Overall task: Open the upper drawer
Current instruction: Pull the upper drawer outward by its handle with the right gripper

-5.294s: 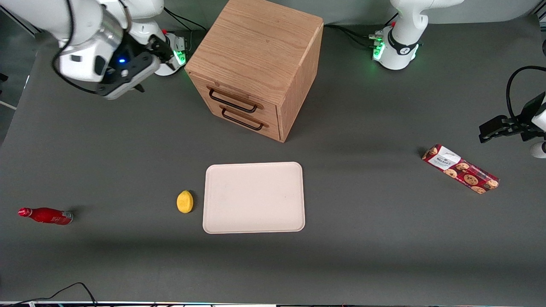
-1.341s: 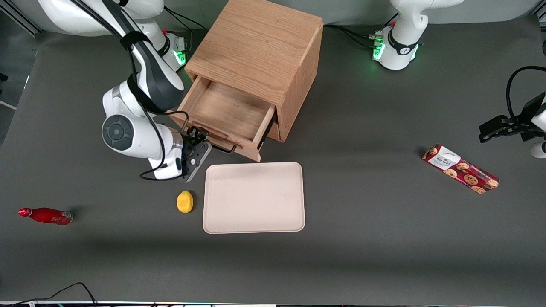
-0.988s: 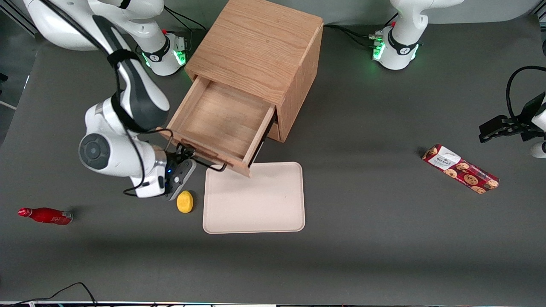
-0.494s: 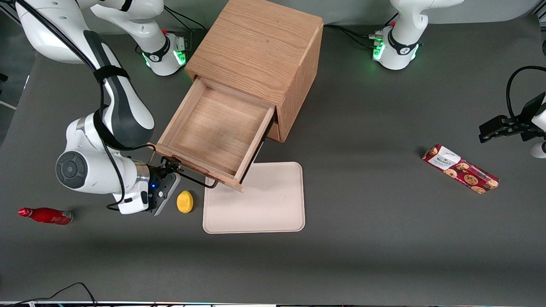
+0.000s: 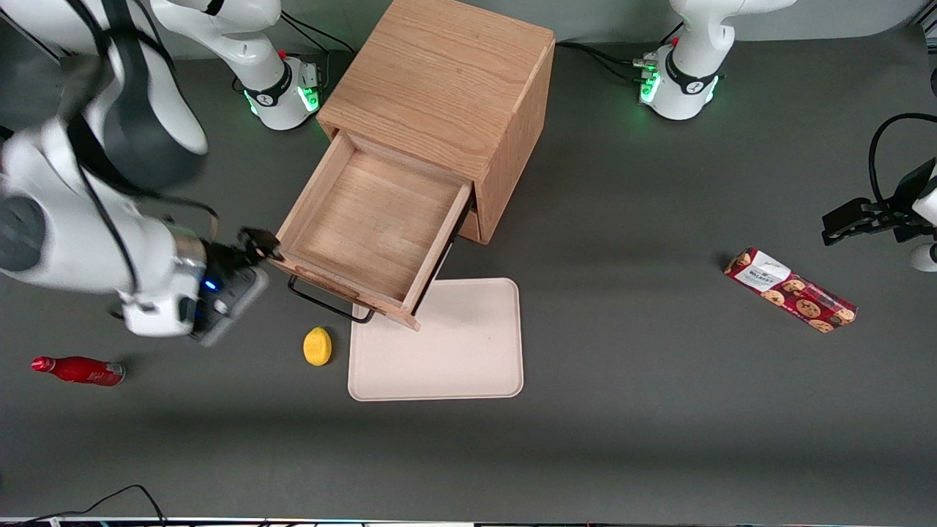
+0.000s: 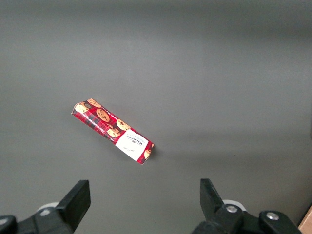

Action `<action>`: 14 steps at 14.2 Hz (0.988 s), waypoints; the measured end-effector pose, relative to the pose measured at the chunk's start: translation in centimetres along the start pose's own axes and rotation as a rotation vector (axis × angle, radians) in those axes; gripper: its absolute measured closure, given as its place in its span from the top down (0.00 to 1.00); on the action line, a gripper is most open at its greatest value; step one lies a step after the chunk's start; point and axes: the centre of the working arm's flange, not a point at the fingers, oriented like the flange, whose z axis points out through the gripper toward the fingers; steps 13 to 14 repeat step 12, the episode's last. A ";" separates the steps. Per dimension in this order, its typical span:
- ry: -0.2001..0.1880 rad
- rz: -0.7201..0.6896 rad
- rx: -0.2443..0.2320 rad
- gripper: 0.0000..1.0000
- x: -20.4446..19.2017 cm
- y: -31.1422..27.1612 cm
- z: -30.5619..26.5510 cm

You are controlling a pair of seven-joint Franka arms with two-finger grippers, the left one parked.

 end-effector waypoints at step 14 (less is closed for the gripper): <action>0.024 0.755 -0.140 1.00 -23.2 -2.1 -5.9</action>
